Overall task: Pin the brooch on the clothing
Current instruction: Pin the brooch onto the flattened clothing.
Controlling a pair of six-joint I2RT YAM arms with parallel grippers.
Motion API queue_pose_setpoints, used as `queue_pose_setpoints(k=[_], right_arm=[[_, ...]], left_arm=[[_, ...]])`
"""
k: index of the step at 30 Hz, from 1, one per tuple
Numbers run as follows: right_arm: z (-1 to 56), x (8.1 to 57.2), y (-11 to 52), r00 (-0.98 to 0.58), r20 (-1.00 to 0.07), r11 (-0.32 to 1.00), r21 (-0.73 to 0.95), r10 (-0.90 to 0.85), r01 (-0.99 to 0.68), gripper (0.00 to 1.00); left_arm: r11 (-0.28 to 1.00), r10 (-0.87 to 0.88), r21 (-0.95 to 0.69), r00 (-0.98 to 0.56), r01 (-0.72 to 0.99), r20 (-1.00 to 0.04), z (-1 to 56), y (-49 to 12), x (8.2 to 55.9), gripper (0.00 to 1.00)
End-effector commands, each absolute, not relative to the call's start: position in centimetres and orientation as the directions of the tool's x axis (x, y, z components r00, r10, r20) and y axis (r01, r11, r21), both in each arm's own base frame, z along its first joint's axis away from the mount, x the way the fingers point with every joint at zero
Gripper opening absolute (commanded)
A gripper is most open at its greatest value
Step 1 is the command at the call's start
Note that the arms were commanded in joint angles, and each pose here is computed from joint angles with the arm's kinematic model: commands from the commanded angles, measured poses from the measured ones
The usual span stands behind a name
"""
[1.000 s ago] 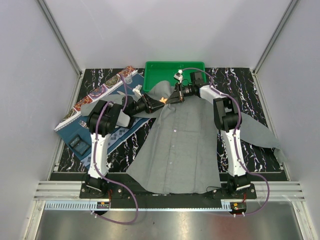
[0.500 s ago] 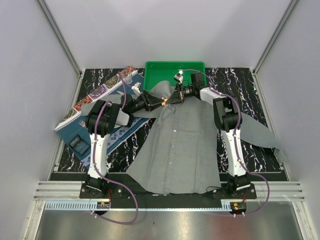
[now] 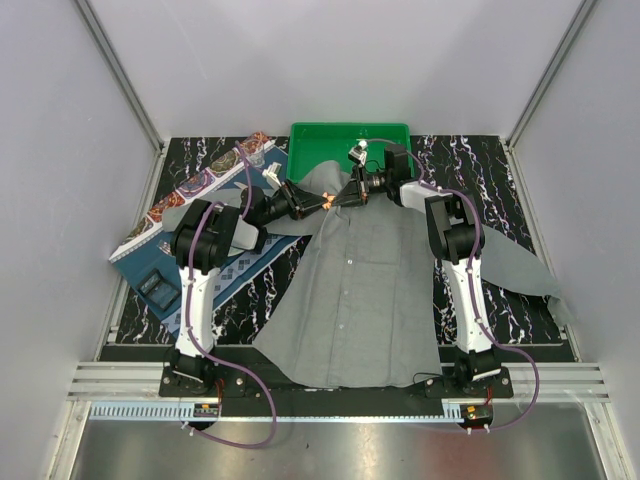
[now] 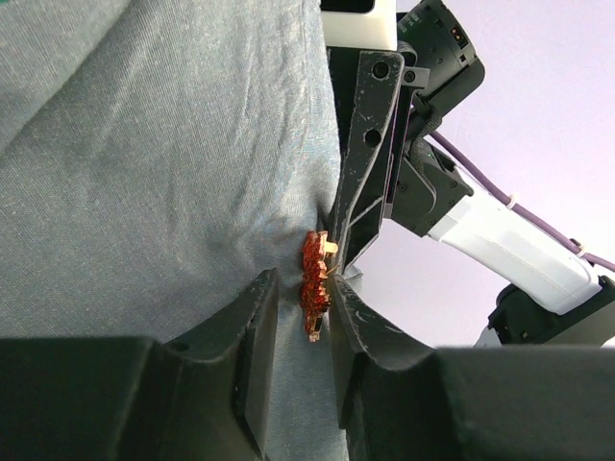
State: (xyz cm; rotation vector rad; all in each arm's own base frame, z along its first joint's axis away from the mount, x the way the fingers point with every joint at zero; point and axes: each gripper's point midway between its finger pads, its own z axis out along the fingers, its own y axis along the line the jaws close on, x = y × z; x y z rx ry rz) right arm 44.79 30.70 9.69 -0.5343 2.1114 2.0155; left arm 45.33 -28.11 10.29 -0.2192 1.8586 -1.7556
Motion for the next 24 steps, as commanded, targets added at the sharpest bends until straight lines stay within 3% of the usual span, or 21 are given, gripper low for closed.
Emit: queue_pose_setpoints(k=[1, 9, 19, 24], right_arm=[[14.90, 44.45, 30.43, -0.867, -0.477, -0.041, 0.878, -0.142, -0.476, 0.00], [14.74, 44.41, 30.42, -0.866, -0.481, -0.037, 0.876, -0.138, -0.481, 0.00], [14.08, 44.67, 30.32, -0.862, -0.488, 0.011, 0.869, -0.134, -0.494, 0.00], [14.15, 44.49, 30.43, -0.862, -0.488, 0.005, 0.870, -0.140, -0.493, 0.00]], left_arm=[[0.025, -0.548, -0.716, -0.589, 0.698, -0.593, 20.20, -27.60, 44.11, 0.28], [0.023, -0.555, -0.727, -0.596, 0.687, -0.580, 19.92, -27.65, 44.38, 0.20], [0.017, -0.552, -0.735, -0.607, 0.678, -0.573, 19.78, -27.72, 44.21, 0.29], [0.016, -0.553, -0.735, -0.606, 0.678, -0.571, 19.72, -27.80, 44.31, 0.22]])
